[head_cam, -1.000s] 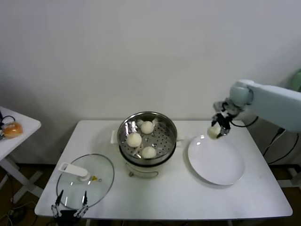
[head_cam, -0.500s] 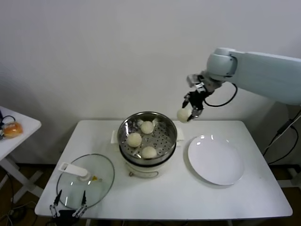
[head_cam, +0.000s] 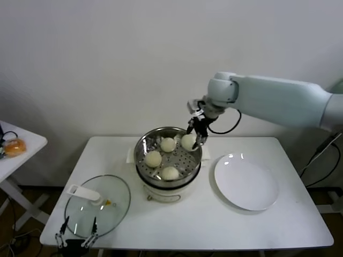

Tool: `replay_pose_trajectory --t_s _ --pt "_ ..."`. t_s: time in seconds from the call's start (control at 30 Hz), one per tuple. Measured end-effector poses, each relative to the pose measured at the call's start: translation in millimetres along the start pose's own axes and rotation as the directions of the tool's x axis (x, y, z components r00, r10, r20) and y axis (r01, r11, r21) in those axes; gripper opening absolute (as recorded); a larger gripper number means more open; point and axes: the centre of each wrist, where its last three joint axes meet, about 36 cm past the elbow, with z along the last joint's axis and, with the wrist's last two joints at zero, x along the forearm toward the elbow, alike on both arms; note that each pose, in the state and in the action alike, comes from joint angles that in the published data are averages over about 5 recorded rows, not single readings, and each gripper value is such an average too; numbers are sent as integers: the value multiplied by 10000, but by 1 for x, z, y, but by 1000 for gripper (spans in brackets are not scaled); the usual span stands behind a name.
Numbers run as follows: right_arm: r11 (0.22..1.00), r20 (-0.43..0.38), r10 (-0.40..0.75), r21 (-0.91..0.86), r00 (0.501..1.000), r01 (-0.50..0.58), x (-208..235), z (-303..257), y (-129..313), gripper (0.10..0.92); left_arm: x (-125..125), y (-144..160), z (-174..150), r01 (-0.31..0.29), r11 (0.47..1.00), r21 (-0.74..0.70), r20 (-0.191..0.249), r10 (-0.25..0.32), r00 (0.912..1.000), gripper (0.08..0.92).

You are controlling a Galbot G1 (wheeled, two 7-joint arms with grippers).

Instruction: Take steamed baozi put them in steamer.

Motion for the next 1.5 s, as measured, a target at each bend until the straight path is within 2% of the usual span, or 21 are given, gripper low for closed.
replay_pose_trajectory --t_s 0.37,0.77,1.0,1.3,1.5 --pt "9994 -94 -331 51 9994 332 -65 0 7 660 1 2 2 41 10000 -33 -18 -41 10000 823" --pt "9998 -278 -136 -115 9995 132 -88 8 3 668 -1 1 3 55 10000 -6 47 -55 10000 823" --pt "9996 -134 -62 -260 9999 58 -86 12 2 809 -1 3 1 66 10000 -22 86 -65 9999 823" --pt "9939 375 649 -915 9972 -613 -50 19 -3 823 -2 5 -4 27 10000 -23 183 -27 9998 823" --pt "9584 1180 2226 -2085 9677 -1950 -31 26 3 823 -5 7 -9 -18 10000 -30 290 19 9996 823"
